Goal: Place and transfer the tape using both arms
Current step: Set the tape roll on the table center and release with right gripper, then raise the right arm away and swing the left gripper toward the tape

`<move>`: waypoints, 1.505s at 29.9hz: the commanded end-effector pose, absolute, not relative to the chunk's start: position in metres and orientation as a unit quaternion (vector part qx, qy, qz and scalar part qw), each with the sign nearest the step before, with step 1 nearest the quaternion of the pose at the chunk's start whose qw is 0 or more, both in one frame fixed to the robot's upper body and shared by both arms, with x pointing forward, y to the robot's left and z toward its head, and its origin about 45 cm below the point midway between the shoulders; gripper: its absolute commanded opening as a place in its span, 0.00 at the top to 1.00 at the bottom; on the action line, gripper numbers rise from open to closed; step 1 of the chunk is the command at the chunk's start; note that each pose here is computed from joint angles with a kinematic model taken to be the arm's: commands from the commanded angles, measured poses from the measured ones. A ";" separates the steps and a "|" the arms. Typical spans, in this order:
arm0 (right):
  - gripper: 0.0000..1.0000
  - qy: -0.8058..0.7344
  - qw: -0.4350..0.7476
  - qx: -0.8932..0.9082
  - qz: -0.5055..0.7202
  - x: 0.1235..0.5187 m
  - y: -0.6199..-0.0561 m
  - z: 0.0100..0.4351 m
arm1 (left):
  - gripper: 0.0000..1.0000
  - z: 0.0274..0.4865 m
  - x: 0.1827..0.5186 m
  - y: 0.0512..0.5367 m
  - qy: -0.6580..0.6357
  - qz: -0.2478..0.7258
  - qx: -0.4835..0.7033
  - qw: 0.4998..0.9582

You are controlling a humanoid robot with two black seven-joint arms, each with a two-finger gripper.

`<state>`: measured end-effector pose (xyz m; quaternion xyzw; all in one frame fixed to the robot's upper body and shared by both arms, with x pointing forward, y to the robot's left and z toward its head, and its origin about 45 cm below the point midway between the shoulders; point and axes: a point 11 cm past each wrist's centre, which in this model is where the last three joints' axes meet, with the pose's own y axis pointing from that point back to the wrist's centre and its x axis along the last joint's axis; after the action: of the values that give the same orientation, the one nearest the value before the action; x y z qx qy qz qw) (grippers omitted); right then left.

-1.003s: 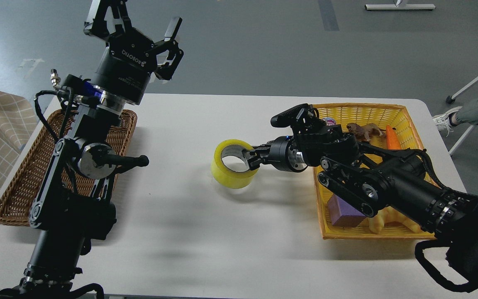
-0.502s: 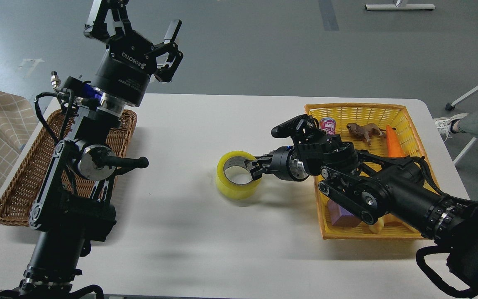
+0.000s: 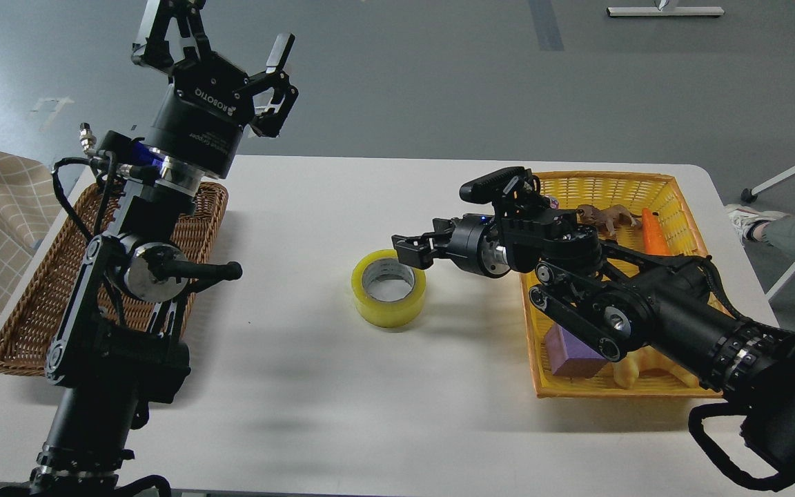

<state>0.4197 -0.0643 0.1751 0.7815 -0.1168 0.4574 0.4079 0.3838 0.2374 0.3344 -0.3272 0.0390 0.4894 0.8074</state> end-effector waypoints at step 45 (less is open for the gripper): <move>0.00 -0.431 -0.263 0.858 0.088 0.352 -0.268 0.394 | 0.02 0.306 0.379 0.219 0.055 0.486 -0.279 0.827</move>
<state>0.3543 -0.2708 0.3927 0.8690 -0.4263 0.0985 -0.2310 0.3794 0.2188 0.3066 -0.2815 0.0564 0.4851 0.8260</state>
